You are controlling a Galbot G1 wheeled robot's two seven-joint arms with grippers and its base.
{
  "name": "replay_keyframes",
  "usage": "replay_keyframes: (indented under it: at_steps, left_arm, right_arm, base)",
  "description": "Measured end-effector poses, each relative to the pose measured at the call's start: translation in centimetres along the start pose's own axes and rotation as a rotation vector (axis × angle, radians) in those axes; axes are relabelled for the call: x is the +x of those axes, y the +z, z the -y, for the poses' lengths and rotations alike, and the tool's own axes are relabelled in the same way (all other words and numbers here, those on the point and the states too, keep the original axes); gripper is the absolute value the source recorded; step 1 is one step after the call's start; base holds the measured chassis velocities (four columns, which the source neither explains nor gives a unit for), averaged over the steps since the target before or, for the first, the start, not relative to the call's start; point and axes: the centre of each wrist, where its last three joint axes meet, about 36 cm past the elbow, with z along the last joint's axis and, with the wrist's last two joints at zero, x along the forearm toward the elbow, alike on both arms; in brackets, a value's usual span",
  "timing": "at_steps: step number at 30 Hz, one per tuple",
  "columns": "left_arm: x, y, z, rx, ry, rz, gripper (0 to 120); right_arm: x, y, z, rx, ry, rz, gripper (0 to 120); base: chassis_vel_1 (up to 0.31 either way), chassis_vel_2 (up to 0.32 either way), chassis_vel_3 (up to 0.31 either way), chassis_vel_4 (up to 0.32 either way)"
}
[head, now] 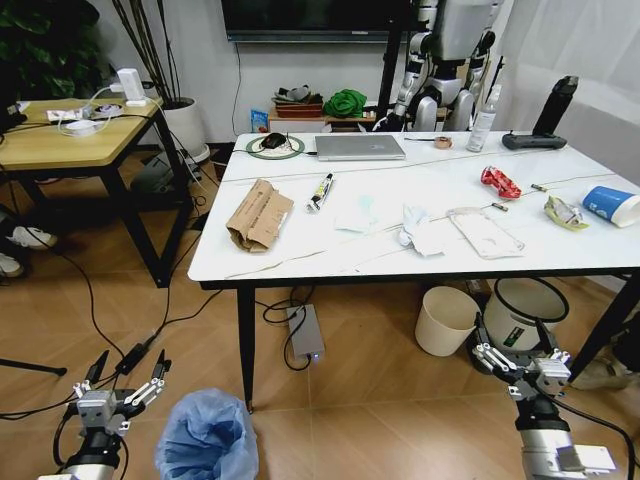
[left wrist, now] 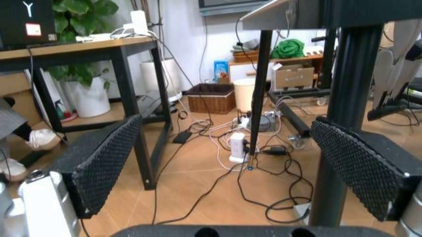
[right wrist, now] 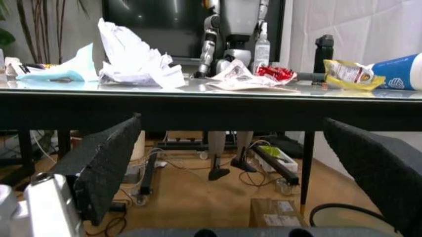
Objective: Pick up the trash bin and place the trash from the table into it.
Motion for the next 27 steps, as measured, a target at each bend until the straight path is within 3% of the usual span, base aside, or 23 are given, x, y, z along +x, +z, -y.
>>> replay_keyframes:
  at_steps: [27]
  left_arm:
    - [0.04,0.07,0.14,-0.001,-0.004,0.006,100]
  right_arm:
    - [0.17,-0.05,-0.24,0.003,-0.009,0.001,100]
  base:
    - [0.0,0.0,0.0,0.0]
